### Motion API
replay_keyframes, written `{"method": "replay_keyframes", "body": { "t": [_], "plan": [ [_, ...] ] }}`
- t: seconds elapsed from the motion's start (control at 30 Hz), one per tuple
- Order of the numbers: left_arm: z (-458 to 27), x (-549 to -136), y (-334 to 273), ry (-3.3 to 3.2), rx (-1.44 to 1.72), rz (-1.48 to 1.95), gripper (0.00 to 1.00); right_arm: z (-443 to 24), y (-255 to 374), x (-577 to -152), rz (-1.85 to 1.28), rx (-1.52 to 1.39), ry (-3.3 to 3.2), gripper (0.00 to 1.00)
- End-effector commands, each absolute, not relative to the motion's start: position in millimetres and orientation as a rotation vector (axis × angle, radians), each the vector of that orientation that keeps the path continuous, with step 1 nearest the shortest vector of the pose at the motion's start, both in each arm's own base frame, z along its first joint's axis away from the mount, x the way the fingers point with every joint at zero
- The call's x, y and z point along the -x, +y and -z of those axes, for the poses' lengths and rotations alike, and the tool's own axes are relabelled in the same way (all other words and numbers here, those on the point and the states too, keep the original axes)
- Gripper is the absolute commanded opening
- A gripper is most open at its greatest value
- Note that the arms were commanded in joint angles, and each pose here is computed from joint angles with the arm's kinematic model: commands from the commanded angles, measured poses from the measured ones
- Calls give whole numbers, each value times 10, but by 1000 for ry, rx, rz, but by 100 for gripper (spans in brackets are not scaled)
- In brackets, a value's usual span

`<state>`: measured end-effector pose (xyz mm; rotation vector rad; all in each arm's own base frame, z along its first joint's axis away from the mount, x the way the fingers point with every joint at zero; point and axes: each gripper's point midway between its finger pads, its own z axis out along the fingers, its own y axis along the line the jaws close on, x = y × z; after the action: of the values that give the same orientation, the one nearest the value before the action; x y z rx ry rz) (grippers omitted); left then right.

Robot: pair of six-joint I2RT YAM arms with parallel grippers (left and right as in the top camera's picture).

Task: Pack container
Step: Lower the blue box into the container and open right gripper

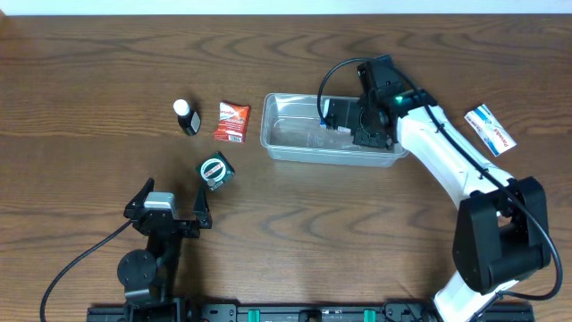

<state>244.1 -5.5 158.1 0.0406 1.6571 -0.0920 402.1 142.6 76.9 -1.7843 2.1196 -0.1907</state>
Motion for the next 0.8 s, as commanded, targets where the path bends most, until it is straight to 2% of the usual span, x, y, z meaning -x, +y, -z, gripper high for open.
{"method": "replay_keyframes", "body": {
  "t": [0.0,0.1,0.43,0.77],
  "plan": [
    [-1428,-2436,-74,1700,-38,109,98,-726,1385,-3994,190,1790,2131,36],
    [-1428,-2436,-74,1700,-38,109,98,-726,1383,-3991,190,1790,2133,41],
    [-1428,-2436,-74,1700,-38,109,98,-750,1365,-3919,165,1740,2195,46],
    [-1428,-2436,-74,1700,-38,109,98,-1035,1444,-3824,144,1606,2234,53]
  ]
}}
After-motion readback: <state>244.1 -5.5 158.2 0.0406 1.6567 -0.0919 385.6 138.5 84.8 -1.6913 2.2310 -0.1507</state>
